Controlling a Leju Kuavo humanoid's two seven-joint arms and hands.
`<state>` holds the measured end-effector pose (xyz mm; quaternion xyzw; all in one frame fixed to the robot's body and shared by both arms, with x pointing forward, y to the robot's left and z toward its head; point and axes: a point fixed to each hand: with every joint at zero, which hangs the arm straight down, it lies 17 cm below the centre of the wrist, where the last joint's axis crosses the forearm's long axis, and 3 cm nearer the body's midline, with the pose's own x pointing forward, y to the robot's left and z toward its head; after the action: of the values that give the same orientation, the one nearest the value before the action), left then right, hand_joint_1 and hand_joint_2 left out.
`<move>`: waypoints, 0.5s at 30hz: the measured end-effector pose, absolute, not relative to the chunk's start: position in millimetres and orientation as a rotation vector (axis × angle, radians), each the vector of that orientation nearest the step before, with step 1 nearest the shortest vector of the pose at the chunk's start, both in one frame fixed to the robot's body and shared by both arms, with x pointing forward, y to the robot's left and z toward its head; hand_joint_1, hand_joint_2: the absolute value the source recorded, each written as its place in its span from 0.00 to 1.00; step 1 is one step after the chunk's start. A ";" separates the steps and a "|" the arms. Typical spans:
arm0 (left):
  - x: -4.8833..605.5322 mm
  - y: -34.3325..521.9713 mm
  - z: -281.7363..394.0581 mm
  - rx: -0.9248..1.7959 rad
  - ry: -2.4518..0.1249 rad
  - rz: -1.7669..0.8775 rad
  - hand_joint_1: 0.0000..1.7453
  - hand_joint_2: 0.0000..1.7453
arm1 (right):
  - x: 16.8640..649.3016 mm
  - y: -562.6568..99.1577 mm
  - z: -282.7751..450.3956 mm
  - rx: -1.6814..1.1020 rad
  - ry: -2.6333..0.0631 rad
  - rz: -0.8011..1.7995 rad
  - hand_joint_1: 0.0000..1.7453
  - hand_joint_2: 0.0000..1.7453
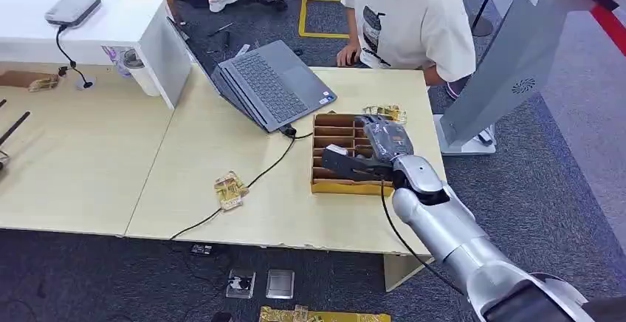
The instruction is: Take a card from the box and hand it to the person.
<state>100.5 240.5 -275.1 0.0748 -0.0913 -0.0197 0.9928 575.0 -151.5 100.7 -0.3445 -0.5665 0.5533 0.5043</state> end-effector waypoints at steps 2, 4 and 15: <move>100.5 240.5 -275.1 0.150 -0.183 -0.039 0.00 1.00 | 575.0 -151.6 100.6 -0.832 -1.367 1.335 0.32 1.00; 100.5 240.5 -275.1 0.150 -0.183 -0.039 0.00 1.00 | 575.0 -151.7 100.6 -0.832 -1.366 1.335 0.33 1.00; 100.5 240.6 -275.1 0.151 -0.183 -0.039 0.00 1.00 | 575.0 -151.8 100.4 -0.833 -1.366 1.335 0.32 1.00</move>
<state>100.5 240.6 -275.1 0.0752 -0.0915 -0.0197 0.9928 575.0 -151.8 100.4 -0.3450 -0.5659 0.5533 0.5046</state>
